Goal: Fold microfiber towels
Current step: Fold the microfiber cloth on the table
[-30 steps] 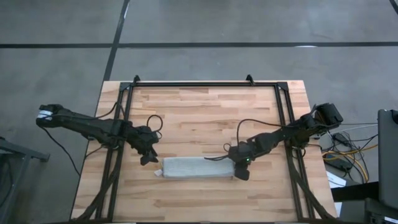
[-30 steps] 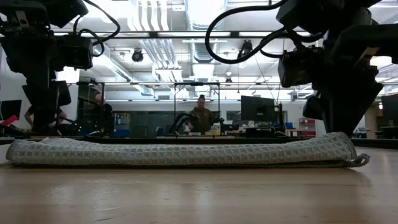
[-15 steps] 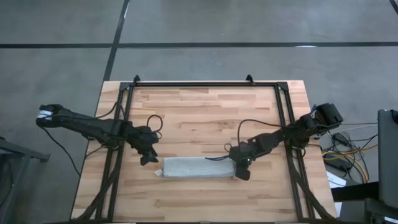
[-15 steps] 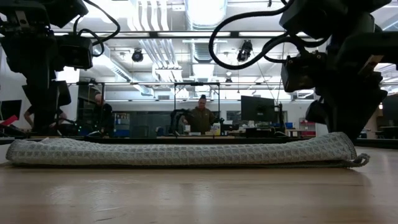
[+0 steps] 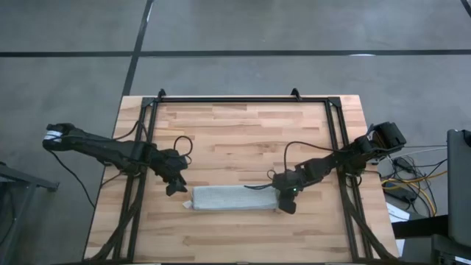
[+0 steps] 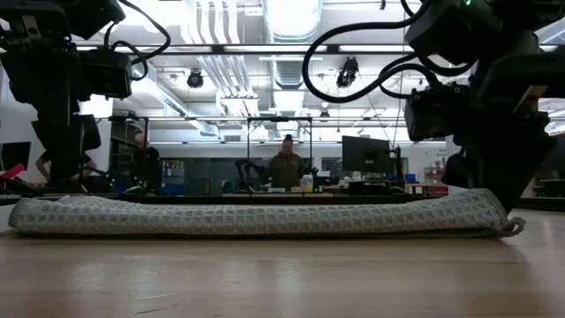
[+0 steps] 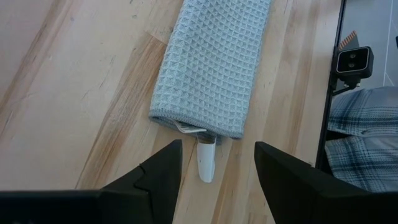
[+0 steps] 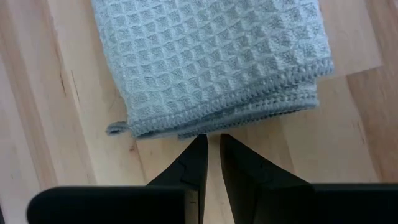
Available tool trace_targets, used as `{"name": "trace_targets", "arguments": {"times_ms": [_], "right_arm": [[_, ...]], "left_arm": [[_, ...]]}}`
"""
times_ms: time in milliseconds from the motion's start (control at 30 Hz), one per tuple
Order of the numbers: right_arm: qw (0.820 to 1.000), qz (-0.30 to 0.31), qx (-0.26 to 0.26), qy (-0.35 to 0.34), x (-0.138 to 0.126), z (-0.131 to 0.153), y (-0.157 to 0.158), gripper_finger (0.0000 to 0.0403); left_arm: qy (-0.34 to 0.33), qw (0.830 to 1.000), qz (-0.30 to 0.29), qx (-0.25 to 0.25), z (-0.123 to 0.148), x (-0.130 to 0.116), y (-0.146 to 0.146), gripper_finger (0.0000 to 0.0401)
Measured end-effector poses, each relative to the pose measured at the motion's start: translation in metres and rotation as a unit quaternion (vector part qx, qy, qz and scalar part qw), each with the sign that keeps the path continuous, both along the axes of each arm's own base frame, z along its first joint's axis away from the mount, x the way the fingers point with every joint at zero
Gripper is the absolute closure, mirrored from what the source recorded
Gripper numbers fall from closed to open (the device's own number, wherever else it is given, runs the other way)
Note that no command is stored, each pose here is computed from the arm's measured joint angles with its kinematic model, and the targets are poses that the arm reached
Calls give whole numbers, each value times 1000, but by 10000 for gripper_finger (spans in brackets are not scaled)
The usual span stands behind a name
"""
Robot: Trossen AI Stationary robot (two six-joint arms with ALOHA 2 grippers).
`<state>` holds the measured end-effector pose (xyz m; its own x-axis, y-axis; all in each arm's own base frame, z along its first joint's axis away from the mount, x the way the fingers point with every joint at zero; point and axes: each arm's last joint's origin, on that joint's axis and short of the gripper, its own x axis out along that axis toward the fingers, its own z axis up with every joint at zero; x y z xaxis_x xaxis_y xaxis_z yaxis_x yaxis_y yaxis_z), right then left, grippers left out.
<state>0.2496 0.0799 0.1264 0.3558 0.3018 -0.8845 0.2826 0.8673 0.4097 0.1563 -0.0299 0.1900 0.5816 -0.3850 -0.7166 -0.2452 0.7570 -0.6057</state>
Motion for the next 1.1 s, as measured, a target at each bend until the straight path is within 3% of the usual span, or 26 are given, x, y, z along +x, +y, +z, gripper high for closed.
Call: {"name": "trace_targets", "arguments": {"times_ms": [1100], "right_arm": [[1000,-1,-17,-10,2,1,-1,360]], "left_arm": [[-1,1000,4,6,0,0,0,197]]}}
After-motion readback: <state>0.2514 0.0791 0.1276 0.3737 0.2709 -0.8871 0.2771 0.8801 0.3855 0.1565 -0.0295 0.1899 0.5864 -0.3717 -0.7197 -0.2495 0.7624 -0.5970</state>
